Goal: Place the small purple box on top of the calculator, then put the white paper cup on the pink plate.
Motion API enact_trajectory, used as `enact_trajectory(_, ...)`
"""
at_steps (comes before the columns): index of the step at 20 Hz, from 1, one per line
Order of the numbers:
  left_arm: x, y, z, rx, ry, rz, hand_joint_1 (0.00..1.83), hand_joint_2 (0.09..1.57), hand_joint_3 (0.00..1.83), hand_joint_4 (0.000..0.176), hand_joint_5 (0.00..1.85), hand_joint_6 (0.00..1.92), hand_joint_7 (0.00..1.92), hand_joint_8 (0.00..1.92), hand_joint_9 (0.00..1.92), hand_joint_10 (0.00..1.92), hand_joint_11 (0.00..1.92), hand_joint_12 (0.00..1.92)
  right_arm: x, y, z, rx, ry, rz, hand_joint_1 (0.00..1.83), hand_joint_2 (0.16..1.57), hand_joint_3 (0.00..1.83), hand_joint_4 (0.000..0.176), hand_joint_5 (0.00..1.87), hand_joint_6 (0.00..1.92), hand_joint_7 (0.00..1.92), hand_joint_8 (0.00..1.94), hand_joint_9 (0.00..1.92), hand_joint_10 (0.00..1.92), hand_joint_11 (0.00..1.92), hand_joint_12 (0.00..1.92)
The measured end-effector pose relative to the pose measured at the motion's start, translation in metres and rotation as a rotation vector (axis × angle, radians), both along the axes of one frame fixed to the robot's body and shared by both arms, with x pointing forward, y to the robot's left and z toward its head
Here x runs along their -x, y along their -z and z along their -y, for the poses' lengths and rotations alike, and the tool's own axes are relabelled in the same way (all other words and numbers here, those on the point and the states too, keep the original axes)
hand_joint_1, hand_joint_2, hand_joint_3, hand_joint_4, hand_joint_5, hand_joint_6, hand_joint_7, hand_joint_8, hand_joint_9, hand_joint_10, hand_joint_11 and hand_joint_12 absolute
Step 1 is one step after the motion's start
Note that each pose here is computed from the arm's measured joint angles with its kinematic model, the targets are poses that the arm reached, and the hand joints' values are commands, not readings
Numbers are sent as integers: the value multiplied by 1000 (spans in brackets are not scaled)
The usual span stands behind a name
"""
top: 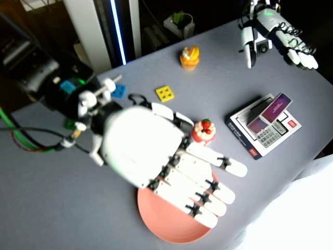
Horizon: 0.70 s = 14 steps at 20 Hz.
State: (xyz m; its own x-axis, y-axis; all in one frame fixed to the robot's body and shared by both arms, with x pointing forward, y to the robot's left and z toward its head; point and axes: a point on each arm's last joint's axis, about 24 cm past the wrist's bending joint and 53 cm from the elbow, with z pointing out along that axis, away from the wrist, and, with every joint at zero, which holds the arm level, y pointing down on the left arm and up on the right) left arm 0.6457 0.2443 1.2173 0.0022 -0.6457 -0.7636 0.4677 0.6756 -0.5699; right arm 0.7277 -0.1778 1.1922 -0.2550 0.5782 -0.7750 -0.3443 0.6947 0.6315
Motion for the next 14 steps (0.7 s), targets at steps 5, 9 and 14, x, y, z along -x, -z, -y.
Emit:
enact_trajectory(5,7,1,-10,32,-25,7,630,1378,16,0,0,0,0,0,0,0,14,7,45,-43,13,-26,-20,173,579,1053,25,127,0,0,0,0,0,0,0,0)
enact_trajectory(9,17,-11,-5,58,-3,60,590,1403,21,33,0,0,0,0,0,0,4,2,87,-46,4,-51,-73,245,603,1022,7,149,0,0,0,0,0,0,0,0)
enact_trajectory(14,27,-21,-5,94,4,108,559,1373,0,33,0,0,0,0,0,0,0,0,119,-58,20,-130,-67,315,562,1056,19,137,0,0,0,0,0,0,0,0)
